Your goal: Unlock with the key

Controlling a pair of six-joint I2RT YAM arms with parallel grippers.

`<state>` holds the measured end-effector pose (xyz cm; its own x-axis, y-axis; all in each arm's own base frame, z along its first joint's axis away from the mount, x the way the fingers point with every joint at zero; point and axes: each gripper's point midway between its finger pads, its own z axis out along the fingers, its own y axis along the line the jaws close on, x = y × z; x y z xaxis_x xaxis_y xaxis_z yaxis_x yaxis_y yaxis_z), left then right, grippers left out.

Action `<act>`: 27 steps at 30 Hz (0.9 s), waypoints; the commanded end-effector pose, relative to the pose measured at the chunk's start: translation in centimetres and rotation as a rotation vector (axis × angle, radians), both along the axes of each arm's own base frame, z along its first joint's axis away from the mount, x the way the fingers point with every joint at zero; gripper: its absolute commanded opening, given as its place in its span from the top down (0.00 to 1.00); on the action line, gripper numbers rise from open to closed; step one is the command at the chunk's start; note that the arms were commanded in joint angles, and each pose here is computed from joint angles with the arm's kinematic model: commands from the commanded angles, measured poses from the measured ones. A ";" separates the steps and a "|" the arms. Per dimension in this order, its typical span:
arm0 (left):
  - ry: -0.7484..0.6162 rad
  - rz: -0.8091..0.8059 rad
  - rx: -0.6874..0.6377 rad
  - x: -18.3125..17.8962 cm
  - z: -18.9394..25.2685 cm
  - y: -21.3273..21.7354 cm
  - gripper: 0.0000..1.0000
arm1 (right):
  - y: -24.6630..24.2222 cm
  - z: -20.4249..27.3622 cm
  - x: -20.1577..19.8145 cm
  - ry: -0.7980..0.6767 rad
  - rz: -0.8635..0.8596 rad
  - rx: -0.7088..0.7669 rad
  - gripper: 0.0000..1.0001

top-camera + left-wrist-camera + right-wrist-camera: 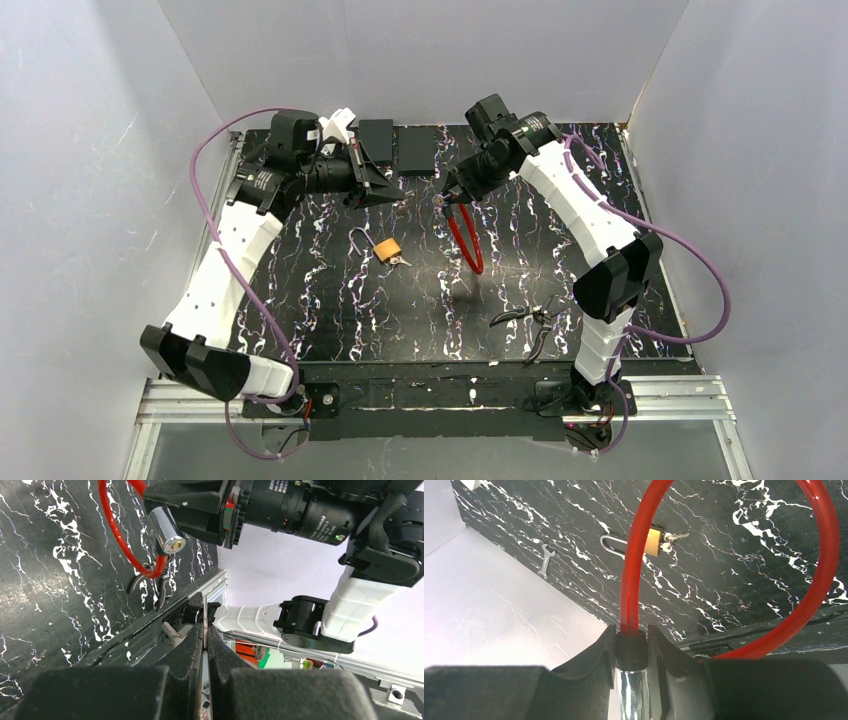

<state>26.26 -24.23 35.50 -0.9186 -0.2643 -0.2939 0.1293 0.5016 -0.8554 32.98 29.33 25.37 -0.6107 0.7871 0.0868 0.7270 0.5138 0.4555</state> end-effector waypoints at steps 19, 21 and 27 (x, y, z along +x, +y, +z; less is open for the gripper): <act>0.081 -0.008 0.032 0.4 -4.9 -3.3 1.00 | -2.5 -0.8 1.8 -0.008 -0.004 -0.107 0.99; 0.079 0.001 0.028 0.5 -5.5 -3.4 1.00 | -2.9 -1.4 1.6 0.006 0.010 -0.135 0.99; 0.058 0.023 -0.001 1.2 -5.6 -4.3 1.00 | -3.6 -2.2 1.2 0.013 0.028 -0.176 0.99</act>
